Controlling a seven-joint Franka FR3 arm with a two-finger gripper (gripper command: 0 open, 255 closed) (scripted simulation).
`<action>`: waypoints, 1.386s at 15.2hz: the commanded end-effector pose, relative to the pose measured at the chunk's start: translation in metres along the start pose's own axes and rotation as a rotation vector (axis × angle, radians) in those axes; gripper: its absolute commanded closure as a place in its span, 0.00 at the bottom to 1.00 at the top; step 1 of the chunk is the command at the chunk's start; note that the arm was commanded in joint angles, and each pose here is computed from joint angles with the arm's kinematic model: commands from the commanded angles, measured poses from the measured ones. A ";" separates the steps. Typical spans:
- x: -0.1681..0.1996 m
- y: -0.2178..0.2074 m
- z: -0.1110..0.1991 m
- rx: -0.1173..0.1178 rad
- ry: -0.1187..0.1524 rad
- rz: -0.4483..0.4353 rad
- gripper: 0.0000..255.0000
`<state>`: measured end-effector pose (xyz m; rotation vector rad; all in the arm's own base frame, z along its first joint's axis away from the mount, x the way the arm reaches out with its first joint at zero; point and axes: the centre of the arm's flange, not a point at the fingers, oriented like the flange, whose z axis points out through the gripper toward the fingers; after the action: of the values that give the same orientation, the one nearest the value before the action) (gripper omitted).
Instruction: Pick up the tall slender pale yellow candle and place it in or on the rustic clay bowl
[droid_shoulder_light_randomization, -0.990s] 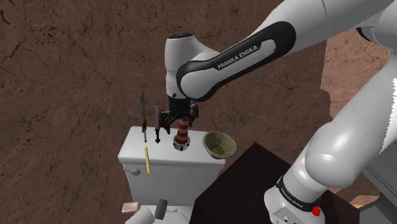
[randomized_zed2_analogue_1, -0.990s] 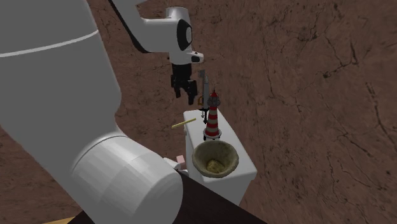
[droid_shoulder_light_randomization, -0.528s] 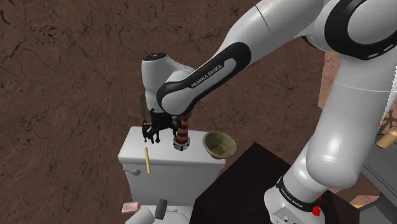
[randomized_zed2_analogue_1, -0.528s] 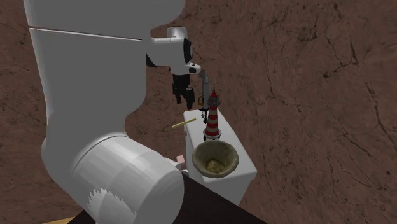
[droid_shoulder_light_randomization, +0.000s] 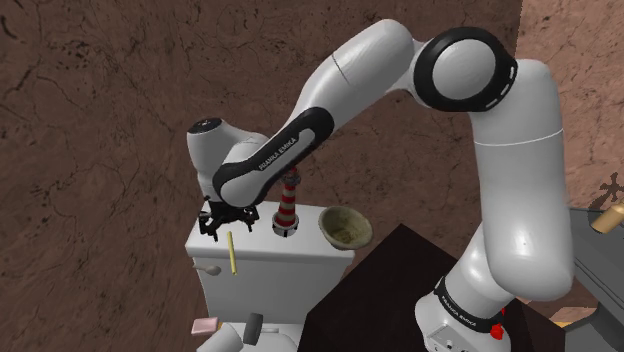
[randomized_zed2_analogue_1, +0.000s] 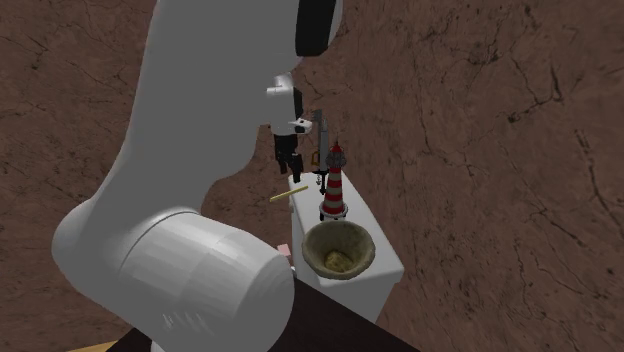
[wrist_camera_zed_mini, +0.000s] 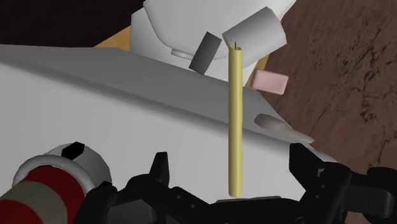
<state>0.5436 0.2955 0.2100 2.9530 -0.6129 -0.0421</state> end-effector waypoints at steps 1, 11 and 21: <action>0.009 -0.017 0.020 -0.009 0.001 0.020 0.00; 0.010 -0.018 0.061 -0.009 0.001 0.021 0.00; 0.010 -0.018 0.061 -0.009 0.001 0.021 1.00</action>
<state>0.5566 0.3007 0.1471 2.9371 -0.6413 -0.0416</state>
